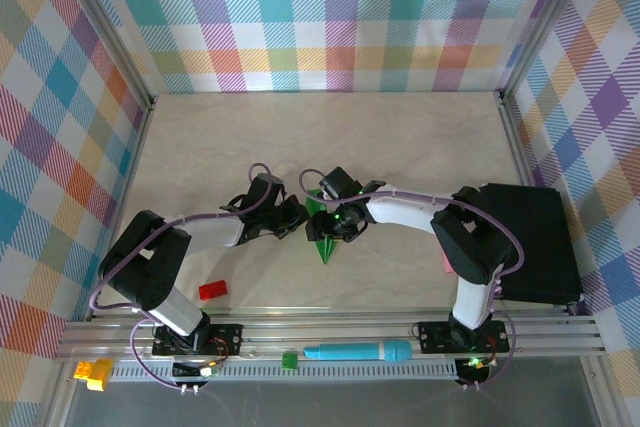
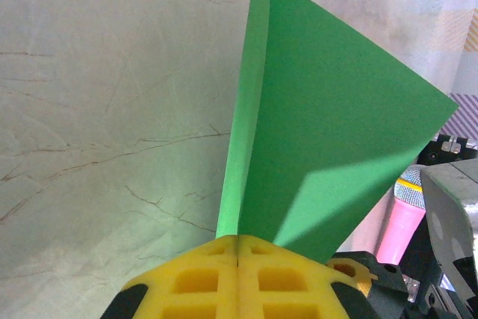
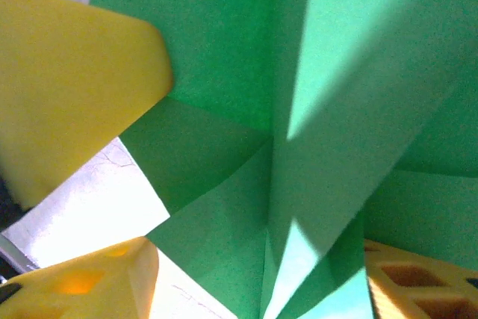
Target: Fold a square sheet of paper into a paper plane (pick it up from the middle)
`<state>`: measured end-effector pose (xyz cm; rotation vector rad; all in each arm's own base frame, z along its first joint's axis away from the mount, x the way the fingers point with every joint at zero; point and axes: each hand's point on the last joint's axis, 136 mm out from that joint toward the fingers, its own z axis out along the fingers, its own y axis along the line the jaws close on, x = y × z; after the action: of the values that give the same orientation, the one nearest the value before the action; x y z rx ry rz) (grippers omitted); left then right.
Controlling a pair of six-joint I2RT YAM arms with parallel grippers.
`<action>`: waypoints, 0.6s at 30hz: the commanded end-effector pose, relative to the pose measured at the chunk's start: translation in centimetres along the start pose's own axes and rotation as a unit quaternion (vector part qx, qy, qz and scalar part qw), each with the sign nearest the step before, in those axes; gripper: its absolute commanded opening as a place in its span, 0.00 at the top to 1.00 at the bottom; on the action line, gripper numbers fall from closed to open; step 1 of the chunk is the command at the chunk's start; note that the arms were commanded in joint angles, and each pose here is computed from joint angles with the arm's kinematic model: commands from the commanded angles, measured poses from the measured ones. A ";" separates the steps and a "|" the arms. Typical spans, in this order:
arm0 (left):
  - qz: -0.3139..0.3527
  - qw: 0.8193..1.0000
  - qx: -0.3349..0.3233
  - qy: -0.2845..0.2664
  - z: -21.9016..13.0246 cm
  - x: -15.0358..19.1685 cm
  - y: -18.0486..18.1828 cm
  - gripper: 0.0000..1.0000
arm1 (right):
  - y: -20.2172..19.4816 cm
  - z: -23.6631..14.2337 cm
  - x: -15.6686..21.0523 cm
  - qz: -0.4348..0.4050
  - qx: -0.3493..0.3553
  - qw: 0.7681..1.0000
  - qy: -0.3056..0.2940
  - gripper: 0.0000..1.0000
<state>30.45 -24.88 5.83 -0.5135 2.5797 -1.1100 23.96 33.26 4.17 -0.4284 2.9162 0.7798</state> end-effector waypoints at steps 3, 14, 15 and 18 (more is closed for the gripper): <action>0.008 1.000 -0.001 0.002 0.0 -0.4 -0.3 1.00 | -0.3 -0.6 -0.3 -0.005 0.021 1.000 -0.014 0.46; 0.010 1.000 -0.009 0.005 0.1 -0.3 0.2 1.00 | -1.1 -1.5 -0.7 0.006 0.046 0.998 -0.035 0.55; 0.010 1.000 -0.012 0.007 0.2 -0.2 0.3 1.00 | -1.1 -1.6 -0.6 0.006 0.048 0.998 -0.035 0.55; 0.011 1.000 -0.017 0.008 0.3 -0.2 0.6 1.00 | -1.1 -1.8 -0.7 0.005 0.047 0.998 -0.040 0.54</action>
<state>30.40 -24.81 5.36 -0.4902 2.5934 -1.0893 24.99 32.19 4.64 -0.3898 2.8794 0.6708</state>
